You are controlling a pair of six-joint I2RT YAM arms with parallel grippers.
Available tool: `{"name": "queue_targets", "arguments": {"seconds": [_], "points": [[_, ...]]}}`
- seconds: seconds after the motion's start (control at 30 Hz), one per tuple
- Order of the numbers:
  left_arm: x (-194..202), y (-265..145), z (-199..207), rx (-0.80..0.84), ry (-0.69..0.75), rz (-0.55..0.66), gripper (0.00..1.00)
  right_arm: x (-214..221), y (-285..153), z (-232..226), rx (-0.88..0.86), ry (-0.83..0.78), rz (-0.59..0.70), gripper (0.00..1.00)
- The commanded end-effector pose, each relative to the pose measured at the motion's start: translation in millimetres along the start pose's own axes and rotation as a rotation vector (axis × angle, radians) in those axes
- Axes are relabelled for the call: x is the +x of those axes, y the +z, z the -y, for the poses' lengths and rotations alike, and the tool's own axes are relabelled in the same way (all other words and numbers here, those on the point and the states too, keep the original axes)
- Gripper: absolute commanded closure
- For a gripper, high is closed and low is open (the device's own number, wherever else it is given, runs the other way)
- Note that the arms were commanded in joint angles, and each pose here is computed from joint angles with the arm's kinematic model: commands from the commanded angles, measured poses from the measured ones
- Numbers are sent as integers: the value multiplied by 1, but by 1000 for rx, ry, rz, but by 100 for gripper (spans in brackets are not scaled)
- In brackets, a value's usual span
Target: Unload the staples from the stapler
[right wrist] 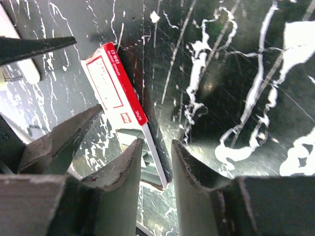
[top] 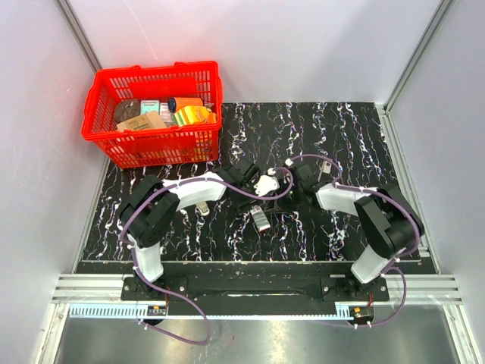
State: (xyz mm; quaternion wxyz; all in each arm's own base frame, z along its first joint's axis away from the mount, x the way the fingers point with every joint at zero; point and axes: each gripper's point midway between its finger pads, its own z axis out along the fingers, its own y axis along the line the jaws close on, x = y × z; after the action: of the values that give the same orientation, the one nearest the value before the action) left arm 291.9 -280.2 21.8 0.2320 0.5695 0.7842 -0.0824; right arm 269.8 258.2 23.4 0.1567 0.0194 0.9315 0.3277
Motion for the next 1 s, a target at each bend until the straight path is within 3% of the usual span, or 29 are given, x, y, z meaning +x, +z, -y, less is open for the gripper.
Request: {"name": "queue_targets", "arguments": {"seconds": [0.0,0.3,0.4,0.6,0.73,0.83,0.97], "points": [[-4,0,-4,-8,28,-8,33,-5,-23,5,71,-46,77,62],[-11,-35,-12,25,17,31,22,30,-42,17,42,-9,76,72],[-15,-50,-14,94,-35,66,18,37,-44,18,22,-5,81,71],[-26,-47,-25,119,-137,77,17,13,-49,-8,-58,-73,148,59],[-33,-37,-41,94,-234,76,19,4,-45,-19,-69,-142,168,36],[-32,-28,-51,69,-270,52,20,5,-38,-25,-37,-209,177,26],[-33,-22,-53,111,-315,51,22,10,-29,-31,-10,-308,196,20]]}}
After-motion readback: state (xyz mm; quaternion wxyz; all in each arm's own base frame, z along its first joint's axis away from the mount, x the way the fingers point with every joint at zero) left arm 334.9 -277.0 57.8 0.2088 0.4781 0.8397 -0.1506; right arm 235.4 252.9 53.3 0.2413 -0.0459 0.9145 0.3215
